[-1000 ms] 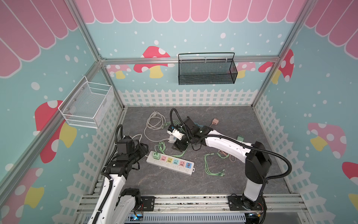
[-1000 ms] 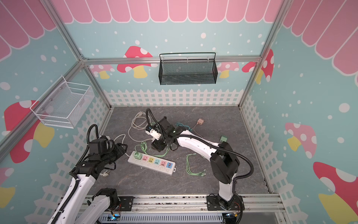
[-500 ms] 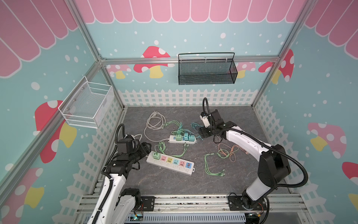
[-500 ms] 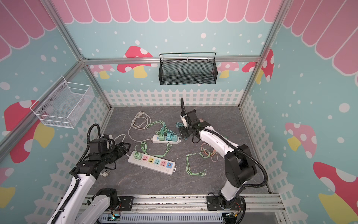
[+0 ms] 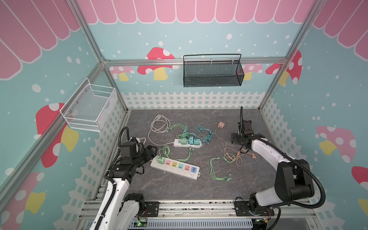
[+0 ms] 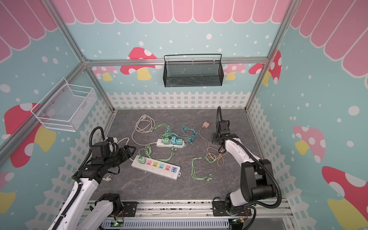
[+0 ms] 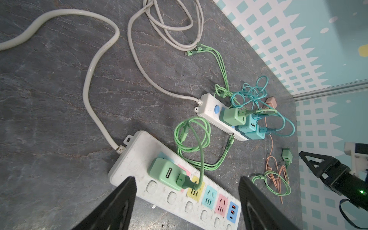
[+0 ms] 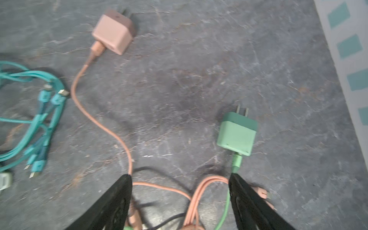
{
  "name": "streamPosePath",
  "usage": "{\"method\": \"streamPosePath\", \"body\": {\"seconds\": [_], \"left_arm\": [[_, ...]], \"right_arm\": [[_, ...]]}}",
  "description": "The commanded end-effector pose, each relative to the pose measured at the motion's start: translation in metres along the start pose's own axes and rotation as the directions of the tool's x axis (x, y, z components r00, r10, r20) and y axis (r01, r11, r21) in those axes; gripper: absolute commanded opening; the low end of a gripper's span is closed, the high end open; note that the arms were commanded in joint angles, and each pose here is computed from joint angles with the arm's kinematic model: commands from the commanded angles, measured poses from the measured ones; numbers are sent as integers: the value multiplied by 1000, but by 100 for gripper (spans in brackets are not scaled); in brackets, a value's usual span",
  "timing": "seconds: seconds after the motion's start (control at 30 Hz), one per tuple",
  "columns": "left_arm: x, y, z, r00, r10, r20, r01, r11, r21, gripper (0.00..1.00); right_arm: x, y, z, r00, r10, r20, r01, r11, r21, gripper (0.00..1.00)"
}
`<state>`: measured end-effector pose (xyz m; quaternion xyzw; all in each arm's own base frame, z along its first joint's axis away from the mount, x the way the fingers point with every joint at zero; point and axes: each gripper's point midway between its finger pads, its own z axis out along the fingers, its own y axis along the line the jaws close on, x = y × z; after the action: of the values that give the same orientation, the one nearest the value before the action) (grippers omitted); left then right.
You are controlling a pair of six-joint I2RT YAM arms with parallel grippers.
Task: Insert the plug
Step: 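Move the right gripper toward the dark green charger near the pink one, then grasp the dark green cube charger with the right gripper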
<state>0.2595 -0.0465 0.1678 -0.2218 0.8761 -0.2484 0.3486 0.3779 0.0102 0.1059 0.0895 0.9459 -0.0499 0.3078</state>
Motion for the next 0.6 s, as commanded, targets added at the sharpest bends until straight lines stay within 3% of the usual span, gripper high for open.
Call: {"method": "streamPosePath", "body": {"seconds": [0.0, 0.23, 0.57], "left_arm": [[-5, -7, -2, 1000, 19, 10, -19, 999, 32, 81], [-4, -16, -8, 999, 36, 12, -37, 997, 73, 81], [-11, -39, -19, 996, 93, 14, -94, 984, 152, 81]], "right_arm": [[-4, -25, 8, 995, 96, 38, -98, 993, 71, 80], [6, -60, 31, 972, 237, 9, -237, 968, 83, 82], [21, -58, 60, 963, 268, -42, -265, 962, 57, 73]]}}
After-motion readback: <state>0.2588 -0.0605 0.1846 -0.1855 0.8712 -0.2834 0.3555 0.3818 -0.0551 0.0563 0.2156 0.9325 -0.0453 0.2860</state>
